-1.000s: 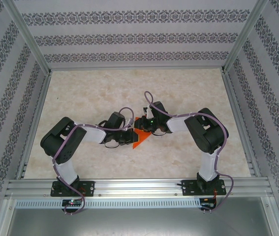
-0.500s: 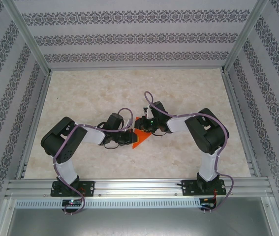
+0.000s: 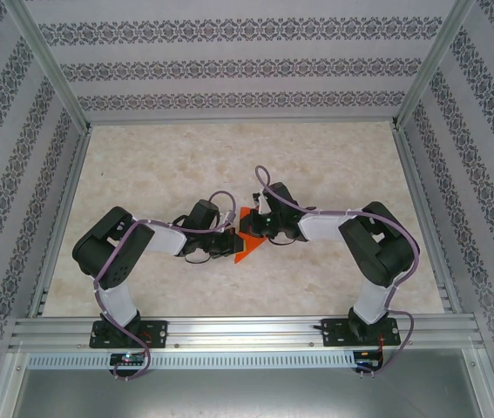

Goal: Fold a paper plane with a square sheet of paper (pick it up from the middle)

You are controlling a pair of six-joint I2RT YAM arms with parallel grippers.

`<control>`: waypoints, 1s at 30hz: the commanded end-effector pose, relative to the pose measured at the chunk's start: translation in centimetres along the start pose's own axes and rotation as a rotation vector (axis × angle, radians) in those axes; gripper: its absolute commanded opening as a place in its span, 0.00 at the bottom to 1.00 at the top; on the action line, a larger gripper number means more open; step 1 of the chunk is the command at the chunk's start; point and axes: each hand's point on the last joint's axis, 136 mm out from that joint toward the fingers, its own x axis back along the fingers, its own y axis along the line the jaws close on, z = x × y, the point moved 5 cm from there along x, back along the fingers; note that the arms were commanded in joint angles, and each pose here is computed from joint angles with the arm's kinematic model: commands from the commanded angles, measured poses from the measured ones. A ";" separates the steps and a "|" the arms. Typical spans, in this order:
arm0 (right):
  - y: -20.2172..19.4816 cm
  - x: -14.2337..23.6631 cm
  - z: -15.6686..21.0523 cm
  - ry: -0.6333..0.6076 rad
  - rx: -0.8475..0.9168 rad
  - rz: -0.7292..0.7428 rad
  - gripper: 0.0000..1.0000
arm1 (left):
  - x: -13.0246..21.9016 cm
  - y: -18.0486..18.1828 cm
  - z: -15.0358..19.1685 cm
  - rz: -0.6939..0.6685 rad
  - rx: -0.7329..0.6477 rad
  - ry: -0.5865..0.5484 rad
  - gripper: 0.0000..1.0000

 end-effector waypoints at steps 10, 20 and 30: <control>-4.8 -3.4 2.6 0.050 -0.063 0.115 0.00 | -0.5 5.5 2.9 -0.235 0.132 0.103 0.00; -4.1 -1.4 -1.3 -0.028 -0.050 0.086 0.05 | -0.4 6.4 3.5 -0.273 0.144 0.118 0.00; -5.7 -1.0 -4.8 -0.090 -0.090 0.075 0.08 | -0.5 7.2 4.0 -0.306 0.144 0.143 0.00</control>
